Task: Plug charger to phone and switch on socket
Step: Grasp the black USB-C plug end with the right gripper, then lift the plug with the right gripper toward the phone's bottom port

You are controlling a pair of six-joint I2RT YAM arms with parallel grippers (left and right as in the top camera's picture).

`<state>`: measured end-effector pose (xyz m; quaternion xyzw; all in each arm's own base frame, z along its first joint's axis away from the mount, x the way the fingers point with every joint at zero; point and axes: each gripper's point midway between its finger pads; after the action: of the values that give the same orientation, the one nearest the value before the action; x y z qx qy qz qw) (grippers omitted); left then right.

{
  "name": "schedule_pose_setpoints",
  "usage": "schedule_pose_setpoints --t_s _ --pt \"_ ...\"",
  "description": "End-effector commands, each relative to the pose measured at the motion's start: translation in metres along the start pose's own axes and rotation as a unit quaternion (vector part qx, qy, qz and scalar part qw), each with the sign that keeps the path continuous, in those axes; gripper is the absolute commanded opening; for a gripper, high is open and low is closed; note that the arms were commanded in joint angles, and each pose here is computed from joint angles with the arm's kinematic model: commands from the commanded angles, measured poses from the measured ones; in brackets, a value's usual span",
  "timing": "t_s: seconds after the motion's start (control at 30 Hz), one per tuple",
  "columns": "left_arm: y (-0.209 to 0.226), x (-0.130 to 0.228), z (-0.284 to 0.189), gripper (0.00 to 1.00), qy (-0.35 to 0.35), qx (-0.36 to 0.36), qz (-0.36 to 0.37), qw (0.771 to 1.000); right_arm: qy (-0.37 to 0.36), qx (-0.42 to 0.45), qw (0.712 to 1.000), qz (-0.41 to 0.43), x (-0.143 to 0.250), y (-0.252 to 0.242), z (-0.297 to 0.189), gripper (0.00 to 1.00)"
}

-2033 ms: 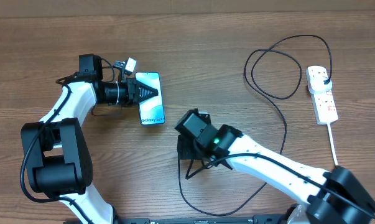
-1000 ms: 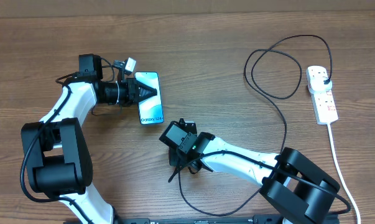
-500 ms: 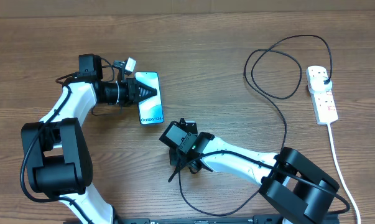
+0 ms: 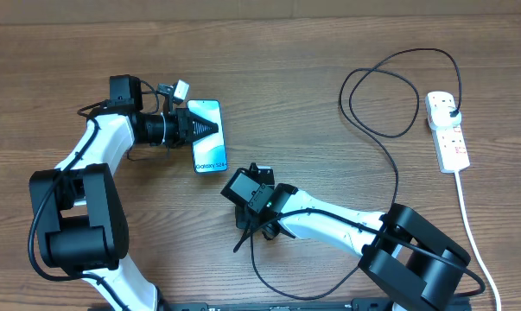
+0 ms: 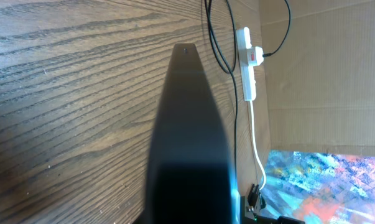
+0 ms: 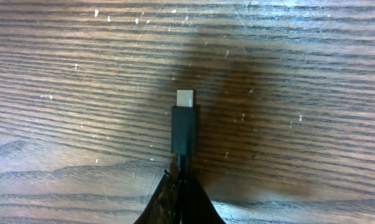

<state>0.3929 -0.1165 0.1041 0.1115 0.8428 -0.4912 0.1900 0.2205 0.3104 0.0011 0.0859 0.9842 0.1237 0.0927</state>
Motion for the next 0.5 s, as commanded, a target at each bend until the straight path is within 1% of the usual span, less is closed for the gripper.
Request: schedule_pose_setpoints --t_s 0.0,0.13,0.23,0.37,0.47 --pt "-0.014 -0.003 -0.003 0.04 -0.011 0.036 0.010 0.999 0.003 0.007 1.000 -0.004 0.002 -0.001 0.002 0.04" --pt "-0.020 -0.003 -0.004 0.04 -0.015 0.056 0.014 0.998 0.019 0.005 1.000 0.004 0.002 -0.003 -0.004 0.04" --pt "-0.027 -0.002 -0.005 0.04 -0.019 0.079 0.011 0.997 0.029 -0.027 0.999 -0.017 -0.004 0.005 -0.021 0.04" --pt "-0.035 -0.006 -0.014 0.04 -0.033 0.112 0.005 0.993 0.054 -0.121 0.989 -0.059 -0.007 0.032 -0.058 0.04" --pt "-0.043 -0.011 -0.026 0.04 -0.052 0.148 -0.005 0.988 0.077 -0.209 0.969 -0.111 -0.001 0.058 -0.087 0.04"
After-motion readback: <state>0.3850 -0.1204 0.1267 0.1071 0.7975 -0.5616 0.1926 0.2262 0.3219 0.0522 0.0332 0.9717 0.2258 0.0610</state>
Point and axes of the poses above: each gripper's point midway between its finger pads, its own z axis out along the fingers, its own y axis along the line the jaws close on, x = y × z, and after that the axes turned 12 degrees about z, right-handed
